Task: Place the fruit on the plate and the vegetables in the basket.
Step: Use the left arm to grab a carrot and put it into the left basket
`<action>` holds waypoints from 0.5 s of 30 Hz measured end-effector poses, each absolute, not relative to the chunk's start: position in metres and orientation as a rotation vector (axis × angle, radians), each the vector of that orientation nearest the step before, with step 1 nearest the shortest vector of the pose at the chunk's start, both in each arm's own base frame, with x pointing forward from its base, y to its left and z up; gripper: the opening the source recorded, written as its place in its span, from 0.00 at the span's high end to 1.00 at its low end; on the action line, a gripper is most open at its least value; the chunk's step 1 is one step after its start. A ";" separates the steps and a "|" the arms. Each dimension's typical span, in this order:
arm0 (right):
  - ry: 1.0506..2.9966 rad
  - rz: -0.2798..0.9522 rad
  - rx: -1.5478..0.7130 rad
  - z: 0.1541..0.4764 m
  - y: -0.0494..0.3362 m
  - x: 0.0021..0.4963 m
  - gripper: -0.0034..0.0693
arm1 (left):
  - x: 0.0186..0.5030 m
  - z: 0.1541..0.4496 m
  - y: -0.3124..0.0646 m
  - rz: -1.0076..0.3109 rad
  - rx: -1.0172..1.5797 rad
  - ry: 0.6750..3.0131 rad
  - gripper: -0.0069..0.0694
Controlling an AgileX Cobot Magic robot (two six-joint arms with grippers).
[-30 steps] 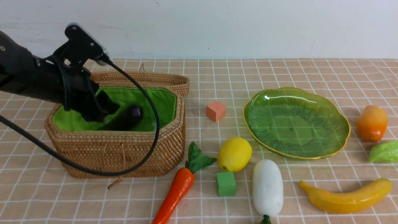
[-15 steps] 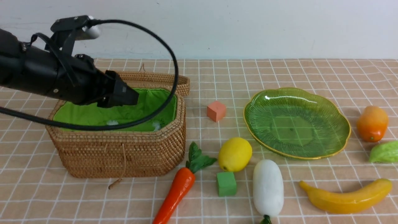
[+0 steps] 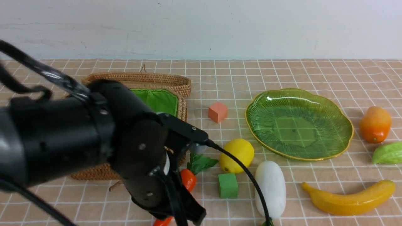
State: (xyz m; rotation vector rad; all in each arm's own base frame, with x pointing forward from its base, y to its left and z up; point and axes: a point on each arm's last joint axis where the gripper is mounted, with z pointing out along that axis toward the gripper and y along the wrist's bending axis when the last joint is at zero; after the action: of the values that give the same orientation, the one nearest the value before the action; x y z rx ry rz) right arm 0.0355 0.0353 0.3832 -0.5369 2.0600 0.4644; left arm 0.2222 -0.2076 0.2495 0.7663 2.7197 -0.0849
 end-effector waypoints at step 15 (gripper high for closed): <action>2.076 0.606 -0.555 0.384 0.043 0.029 0.84 | 0.268 0.160 -0.222 0.061 0.662 2.777 0.43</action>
State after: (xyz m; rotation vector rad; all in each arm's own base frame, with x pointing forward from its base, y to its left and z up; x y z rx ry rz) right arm 0.0293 0.0430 0.3836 -0.5551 2.0764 0.6056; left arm 0.2679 -0.2222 0.1600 0.6621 2.7769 0.0613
